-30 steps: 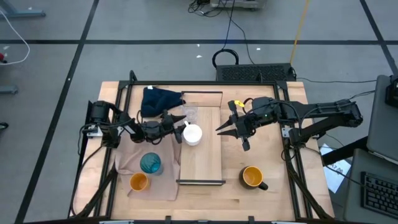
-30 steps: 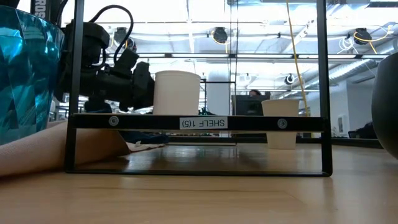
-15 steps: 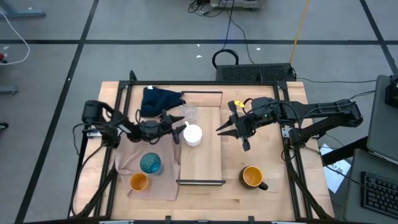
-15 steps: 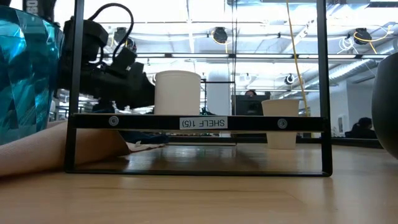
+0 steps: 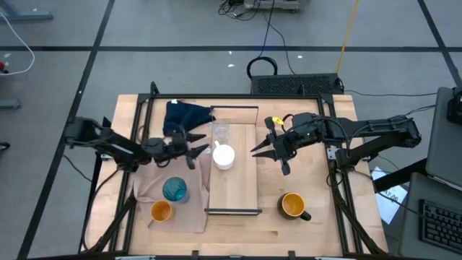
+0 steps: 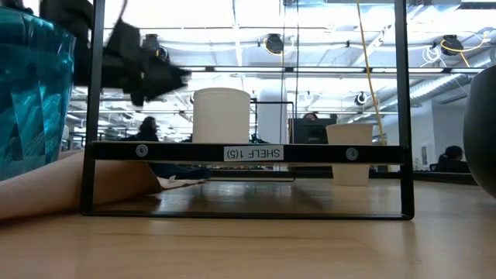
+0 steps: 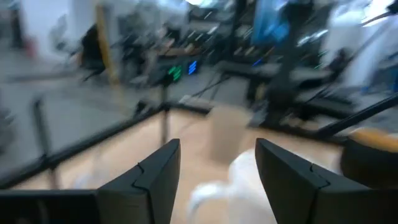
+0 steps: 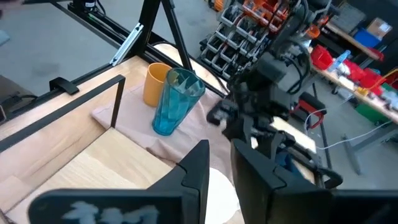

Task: Stack small to large cups/mugs on shelf
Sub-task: Put the yellow cup on the shelf

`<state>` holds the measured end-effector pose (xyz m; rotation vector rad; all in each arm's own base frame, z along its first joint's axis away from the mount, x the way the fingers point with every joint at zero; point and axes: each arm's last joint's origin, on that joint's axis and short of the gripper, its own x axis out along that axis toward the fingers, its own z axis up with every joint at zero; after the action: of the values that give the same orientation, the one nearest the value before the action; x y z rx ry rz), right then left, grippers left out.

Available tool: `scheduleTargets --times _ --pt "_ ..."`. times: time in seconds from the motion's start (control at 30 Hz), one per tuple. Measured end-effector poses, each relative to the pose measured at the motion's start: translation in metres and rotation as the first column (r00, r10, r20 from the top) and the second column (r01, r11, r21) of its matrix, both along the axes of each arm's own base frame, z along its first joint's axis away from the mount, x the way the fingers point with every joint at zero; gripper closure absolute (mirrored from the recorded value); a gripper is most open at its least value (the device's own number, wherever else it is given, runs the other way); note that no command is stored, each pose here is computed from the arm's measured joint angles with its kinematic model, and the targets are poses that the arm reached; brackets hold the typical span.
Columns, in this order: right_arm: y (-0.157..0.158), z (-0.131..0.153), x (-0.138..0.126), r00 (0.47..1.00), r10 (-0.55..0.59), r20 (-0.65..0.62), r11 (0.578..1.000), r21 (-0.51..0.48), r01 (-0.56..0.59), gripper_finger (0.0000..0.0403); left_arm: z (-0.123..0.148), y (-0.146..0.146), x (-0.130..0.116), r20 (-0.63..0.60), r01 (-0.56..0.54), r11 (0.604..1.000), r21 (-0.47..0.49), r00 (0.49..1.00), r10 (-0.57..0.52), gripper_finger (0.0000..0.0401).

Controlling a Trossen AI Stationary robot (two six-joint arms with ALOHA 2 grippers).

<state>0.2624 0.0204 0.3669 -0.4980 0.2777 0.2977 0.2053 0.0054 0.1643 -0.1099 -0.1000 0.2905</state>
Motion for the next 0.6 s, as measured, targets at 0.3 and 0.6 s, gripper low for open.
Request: scheduleTargets --times 0.3,0.6 --pt "-0.007 0.002 -0.013 0.966 -0.254 -0.047 0.967 0.003 0.254 0.0344 0.045 -0.021 -0.029 0.115 0.198 0.978 0.061 0.972 -0.204 0.0192" --pt "0.004 0.027 -0.060 0.935 -0.355 0.020 0.933 0.064 0.353 0.0344 0.108 -0.025 -0.086 -0.214 0.199 0.979 -0.049 0.955 -0.205 0.0192"
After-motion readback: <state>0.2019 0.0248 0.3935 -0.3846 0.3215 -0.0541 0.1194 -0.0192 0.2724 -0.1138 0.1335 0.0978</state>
